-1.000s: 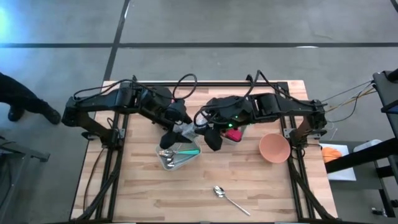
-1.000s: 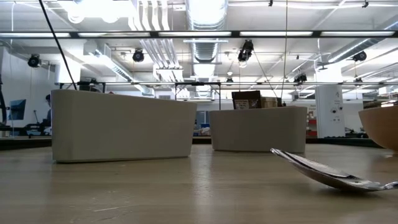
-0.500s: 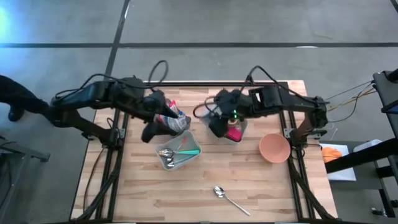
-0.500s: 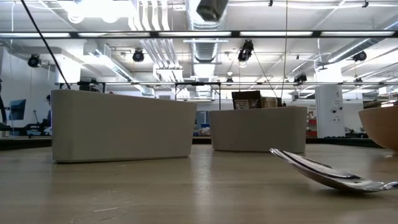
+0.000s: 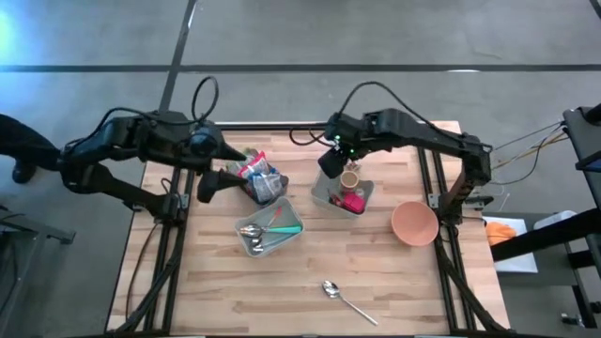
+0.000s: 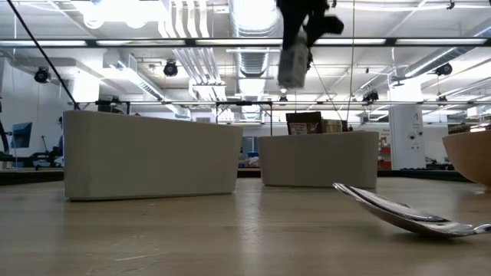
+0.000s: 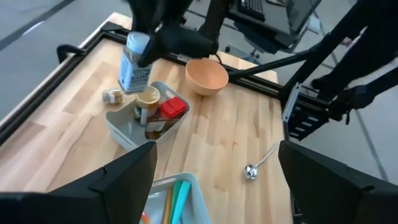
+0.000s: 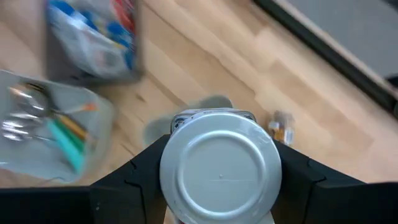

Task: Pick & Place Food Item
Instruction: Put the white seasoning bottle into the top gray bin

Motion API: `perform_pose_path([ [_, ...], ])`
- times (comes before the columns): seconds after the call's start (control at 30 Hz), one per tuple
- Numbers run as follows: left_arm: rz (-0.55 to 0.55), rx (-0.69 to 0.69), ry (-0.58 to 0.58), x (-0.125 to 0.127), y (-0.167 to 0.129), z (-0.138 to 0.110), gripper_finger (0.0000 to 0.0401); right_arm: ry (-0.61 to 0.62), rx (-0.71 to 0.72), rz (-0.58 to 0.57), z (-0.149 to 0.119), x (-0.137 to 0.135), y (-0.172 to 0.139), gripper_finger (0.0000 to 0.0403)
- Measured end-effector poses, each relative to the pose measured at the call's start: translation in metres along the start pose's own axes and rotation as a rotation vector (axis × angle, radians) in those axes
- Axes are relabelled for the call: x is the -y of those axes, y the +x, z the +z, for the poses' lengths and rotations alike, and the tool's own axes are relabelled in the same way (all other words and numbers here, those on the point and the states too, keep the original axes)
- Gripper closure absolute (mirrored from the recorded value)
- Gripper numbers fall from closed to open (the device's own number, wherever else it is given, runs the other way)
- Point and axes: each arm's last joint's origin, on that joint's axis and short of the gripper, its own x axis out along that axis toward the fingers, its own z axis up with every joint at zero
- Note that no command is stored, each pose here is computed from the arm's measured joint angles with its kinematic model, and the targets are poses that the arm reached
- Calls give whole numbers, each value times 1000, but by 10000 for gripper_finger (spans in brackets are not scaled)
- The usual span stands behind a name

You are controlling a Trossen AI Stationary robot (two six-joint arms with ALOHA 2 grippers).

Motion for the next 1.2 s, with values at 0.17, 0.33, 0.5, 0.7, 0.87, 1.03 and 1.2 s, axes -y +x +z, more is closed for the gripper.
perform_pose_path([
  [0.17,45,-3,1,-2,-2,-2,63,25,-88,-16,-9,7,44,207],
  [0.33,48,-2,18,-2,-2,-2,63,50,-102,-38,-20,10,78,207],
  [0.5,50,-2,31,-2,-2,-2,63,0,-110,-49,-28,13,96,207],
  [0.7,49,-2,35,-2,-2,-2,63,-88,-103,-25,-34,13,110,207],
  [0.87,49,0,34,-2,-2,-2,63,-174,-87,-8,-38,13,121,207],
  [1.03,49,0,31,-2,-2,-2,63,-259,-118,-16,-40,12,137,207],
  [1.2,49,-1,31,-2,-2,-2,63,-318,-166,-13,-40,6,159,207],
])
